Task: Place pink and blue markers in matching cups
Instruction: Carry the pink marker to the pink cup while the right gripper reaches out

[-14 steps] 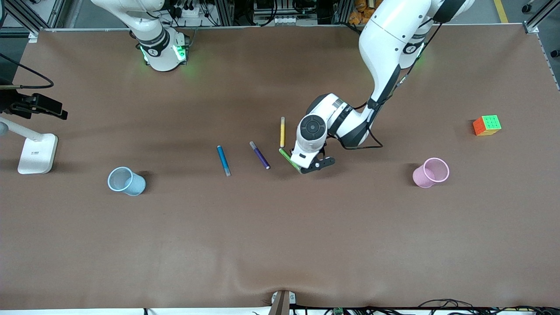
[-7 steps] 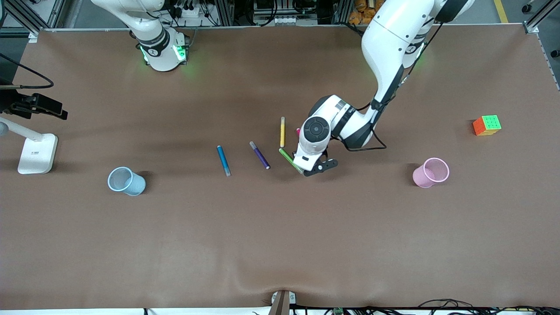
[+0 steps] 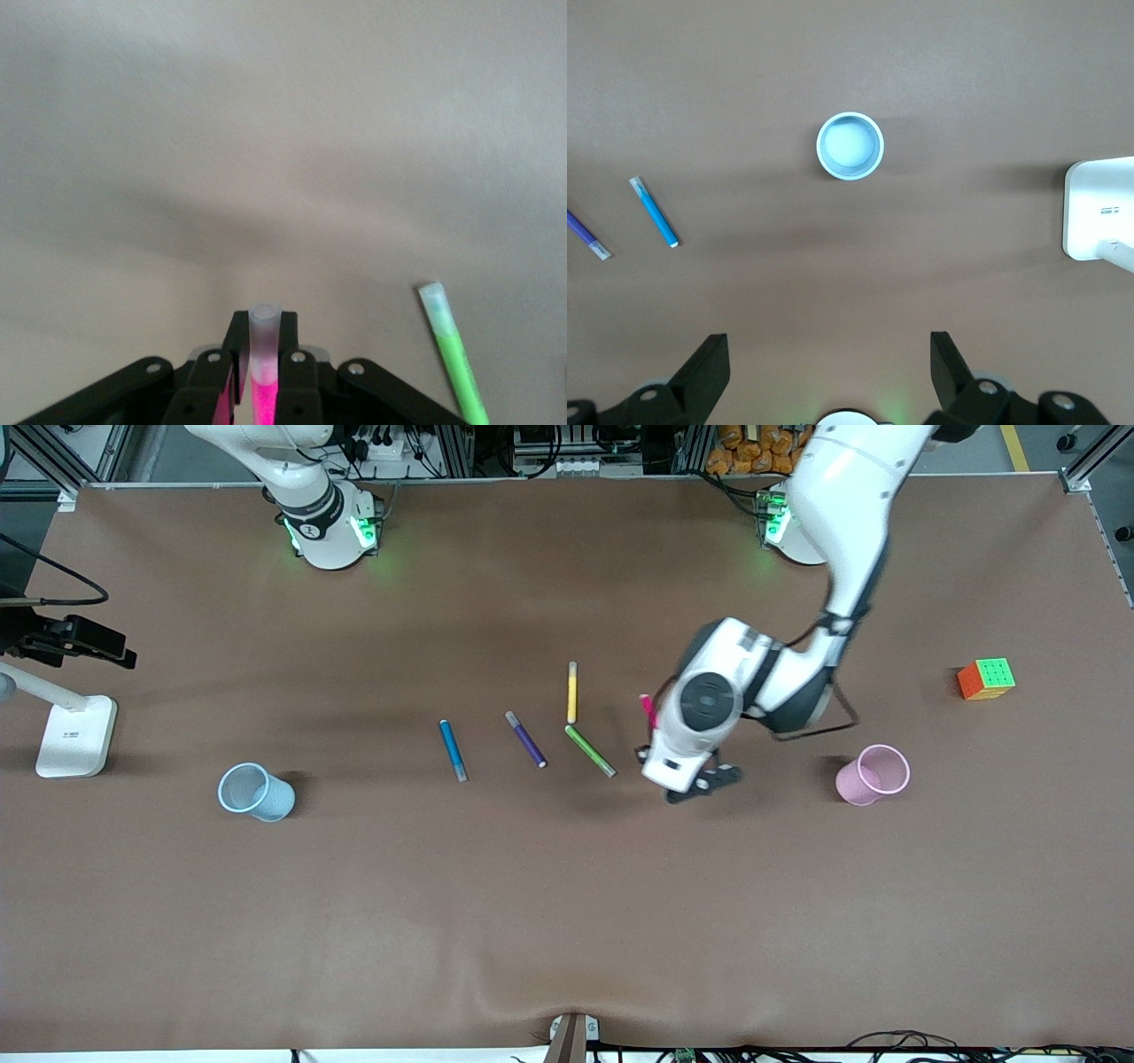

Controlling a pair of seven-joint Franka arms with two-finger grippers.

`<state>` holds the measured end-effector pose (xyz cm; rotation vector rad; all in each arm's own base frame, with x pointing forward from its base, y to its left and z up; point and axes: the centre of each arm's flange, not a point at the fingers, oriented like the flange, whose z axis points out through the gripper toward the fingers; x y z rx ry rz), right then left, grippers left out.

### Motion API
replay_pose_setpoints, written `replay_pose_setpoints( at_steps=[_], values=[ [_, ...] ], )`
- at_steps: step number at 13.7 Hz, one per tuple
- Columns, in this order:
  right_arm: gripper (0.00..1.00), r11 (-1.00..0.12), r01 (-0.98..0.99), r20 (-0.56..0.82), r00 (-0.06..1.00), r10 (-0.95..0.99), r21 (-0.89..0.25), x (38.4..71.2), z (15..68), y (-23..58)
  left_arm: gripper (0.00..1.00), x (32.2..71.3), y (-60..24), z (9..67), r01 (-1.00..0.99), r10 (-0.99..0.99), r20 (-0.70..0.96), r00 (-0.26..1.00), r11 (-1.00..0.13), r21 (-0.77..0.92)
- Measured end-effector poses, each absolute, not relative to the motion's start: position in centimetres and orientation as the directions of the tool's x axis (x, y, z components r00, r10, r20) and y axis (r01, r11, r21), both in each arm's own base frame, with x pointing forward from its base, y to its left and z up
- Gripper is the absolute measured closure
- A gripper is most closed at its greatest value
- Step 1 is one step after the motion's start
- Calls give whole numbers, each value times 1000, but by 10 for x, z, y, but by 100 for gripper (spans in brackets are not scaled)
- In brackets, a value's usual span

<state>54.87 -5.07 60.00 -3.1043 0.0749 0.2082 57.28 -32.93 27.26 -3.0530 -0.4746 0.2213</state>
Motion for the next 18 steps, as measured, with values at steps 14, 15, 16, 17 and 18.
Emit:
replay_pose_setpoints(
  at_steps=[14,15,16,17,18],
  values=[
    [0,-999,42,-130,990,46,-33,555,595,-17,83,652,-145,387,164,109,169,980,-918,-361],
    [0,-994,99,-134,986,104,-40,556,592,-10,83,656,-126,391,184,123,181,976,-908,-376],
    [0,-987,151,-140,978,157,-49,558,587,-6,83,659,-106,393,207,145,186,972,-901,-381],
    [0,-980,190,-143,970,197,-61,562,580,-4,83,662,-88,394,226,165,188,968,-896,-383],
    [0,-972,222,-143,962,231,-75,567,572,0,83,664,-74,393,241,179,191,965,-893,-381]
  ],
)
